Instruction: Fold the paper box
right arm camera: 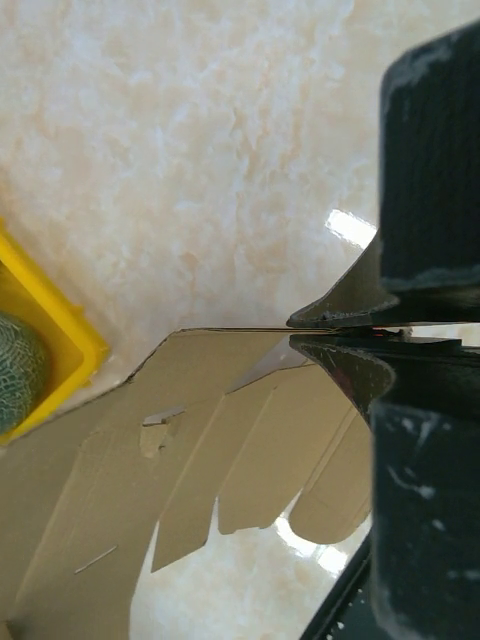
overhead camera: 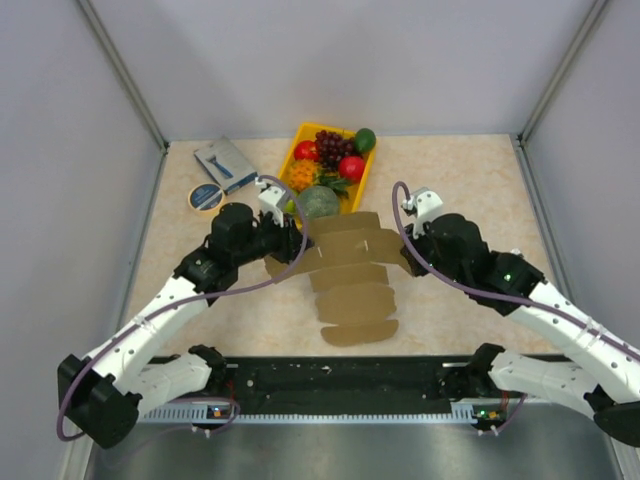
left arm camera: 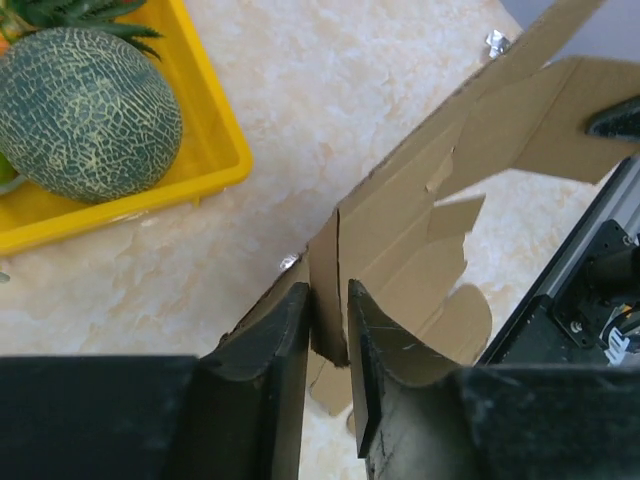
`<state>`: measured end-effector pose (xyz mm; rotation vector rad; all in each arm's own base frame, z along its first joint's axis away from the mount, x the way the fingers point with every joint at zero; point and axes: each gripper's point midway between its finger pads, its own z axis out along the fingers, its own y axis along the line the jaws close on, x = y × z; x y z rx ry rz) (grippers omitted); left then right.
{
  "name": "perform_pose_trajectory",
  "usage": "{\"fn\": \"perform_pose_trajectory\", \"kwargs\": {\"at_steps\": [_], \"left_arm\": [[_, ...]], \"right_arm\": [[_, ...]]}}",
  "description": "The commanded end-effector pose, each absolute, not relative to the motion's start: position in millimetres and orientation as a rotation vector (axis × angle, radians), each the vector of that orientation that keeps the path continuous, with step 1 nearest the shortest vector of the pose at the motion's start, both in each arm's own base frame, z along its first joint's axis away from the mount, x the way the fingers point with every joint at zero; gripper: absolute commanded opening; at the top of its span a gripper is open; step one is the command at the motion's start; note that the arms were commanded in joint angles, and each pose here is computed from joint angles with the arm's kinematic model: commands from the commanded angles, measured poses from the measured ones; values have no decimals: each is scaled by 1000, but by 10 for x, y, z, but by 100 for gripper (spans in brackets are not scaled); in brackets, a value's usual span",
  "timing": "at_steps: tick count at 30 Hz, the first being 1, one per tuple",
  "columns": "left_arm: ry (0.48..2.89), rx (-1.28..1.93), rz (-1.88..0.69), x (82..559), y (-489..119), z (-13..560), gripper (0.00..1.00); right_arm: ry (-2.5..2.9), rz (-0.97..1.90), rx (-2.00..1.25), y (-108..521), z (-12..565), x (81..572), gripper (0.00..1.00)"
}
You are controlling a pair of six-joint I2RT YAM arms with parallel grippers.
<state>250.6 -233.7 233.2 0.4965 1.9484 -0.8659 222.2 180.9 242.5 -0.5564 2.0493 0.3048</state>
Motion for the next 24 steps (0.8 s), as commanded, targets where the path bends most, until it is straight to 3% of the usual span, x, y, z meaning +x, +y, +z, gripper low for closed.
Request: {"fn": "perform_pose_trajectory", "kwargs": {"at_steps": [1, 2, 3, 6, 7, 11, 16, 24], "left_arm": [[1831, 564, -816, 2656, -2367, 2675, 22], [1818, 579, -798, 2684, -2365, 2722, 20], [1825, 595, -791, 2704, -2379, 2703, 18], [1817, 688, -781, 2713, -2432, 2722, 4], [1808, 713, -788, 2699, -2455, 2768, 1], [1816, 754, -777, 2686, -2452, 2715, 0], [1762, 840, -849, 2544, -2534, 2765, 0], [1651, 1020, -979, 2277, -2667, 2828, 0]], "right_arm": [[2064, 442, -491, 1869, 2414, 2079, 0], [2060, 443, -498, 1860, 2413, 2069, 0], [2053, 448, -509, 1851, 2417, 2045, 24], [1978, 415, -561, 1777, 2623, 2045, 74], [1953, 399, -578, 1759, 2707, 2060, 78], [1841, 363, -772, 1945, 3037, 2182, 85], [1713, 464, -976, 2304, 3390, 2304, 86], [1573, 727, -1318, 2722, 3214, 2376, 82]]}}
